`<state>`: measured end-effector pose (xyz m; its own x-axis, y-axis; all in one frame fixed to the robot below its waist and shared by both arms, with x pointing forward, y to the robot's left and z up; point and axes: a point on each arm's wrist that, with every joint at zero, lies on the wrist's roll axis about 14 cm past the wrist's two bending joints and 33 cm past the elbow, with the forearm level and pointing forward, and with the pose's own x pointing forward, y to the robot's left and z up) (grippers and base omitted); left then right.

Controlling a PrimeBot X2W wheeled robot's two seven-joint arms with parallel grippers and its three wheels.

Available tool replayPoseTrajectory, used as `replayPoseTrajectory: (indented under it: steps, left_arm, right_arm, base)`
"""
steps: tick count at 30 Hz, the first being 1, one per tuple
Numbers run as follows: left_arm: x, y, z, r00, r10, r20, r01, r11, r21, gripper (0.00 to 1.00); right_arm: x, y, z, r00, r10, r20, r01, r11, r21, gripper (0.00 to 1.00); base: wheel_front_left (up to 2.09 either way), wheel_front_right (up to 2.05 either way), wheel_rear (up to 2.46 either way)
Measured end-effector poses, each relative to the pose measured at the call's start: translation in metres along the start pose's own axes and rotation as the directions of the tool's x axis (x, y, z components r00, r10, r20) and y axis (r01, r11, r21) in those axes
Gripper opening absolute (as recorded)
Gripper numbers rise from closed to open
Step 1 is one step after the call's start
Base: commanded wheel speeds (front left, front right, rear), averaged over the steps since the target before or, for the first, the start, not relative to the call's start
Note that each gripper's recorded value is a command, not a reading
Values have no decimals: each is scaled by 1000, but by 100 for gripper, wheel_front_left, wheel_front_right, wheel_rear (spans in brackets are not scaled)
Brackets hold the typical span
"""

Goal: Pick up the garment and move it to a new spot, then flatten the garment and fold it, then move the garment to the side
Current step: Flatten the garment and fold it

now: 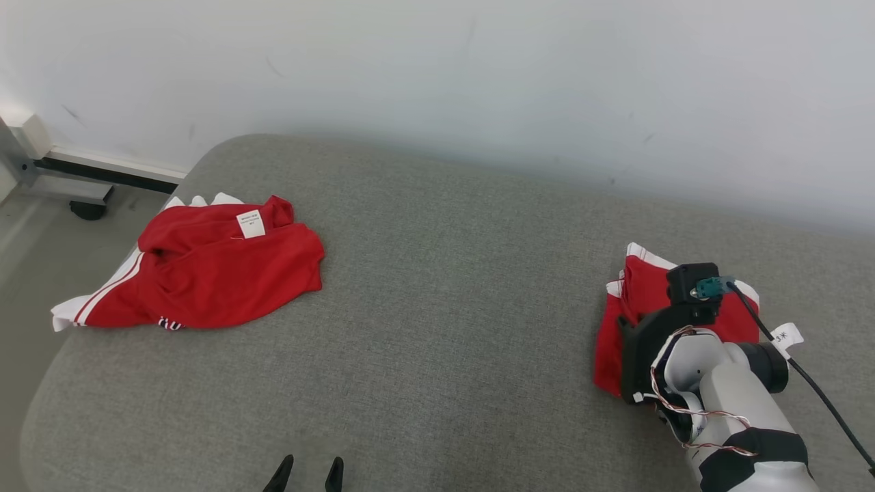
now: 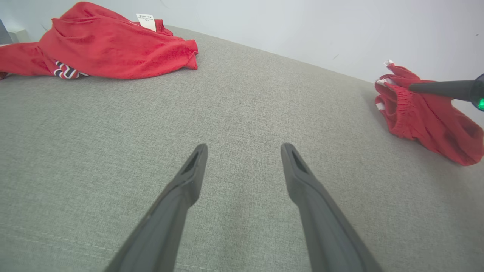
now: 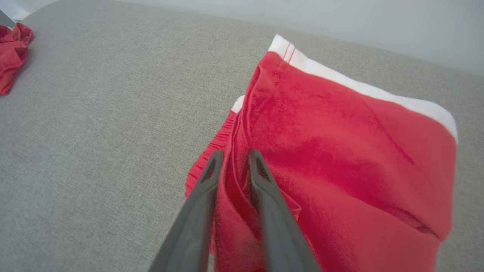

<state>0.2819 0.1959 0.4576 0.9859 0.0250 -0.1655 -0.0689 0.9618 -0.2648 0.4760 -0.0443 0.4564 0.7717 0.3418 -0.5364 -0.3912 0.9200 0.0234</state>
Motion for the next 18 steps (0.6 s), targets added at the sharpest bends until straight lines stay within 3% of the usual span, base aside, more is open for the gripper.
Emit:
replayPoseTrajectory:
  steps: [8, 11, 14, 15, 16, 17, 18]
  left_arm:
    - [3, -5, 0, 1000, -17, 2, 17, 1000, 1, 100]
    - [5, -9, 0, 1000, -31, 3, 31, 1000, 2, 100]
    - [7, -14, 0, 999, -47, 0, 47, 999, 2, 100]
    - [8, -15, -1, 999, -51, -1, 51, 999, 1, 100]
    - [9, -16, -1, 999, -54, -3, 54, 999, 0, 100]
    - [9, -17, -2, 998, -56, -5, 56, 998, -1, 100]
    - [10, -17, -3, 998, -58, -8, 58, 998, -3, 100]
  right_arm:
    - [-17, -9, 42, 985, 6, 171, -29, 991, 129, 100]
    - [-33, -38, 60, 967, -57, 246, 21, 989, 147, 100]
    - [-46, -79, 41, 964, -160, 213, 139, 984, 111, 100]
    - [-48, -88, 29, 965, -188, 185, 174, 981, 88, 83]
    - [-48, -92, 19, 966, -202, 162, 191, 978, 79, 15]
    - [-47, -93, 12, 968, -204, 148, 196, 978, 66, 0]
    - [-45, -90, 7, 969, -202, 140, 196, 979, 59, 0]
  base:
    - [0, 0, 0]
    - [0, 0, 0]
    - [0, 0, 0]
    - [0, 0, 0]
    - [0, 0, 0]
    - [0, 0, 0]
    - [0, 0, 0]
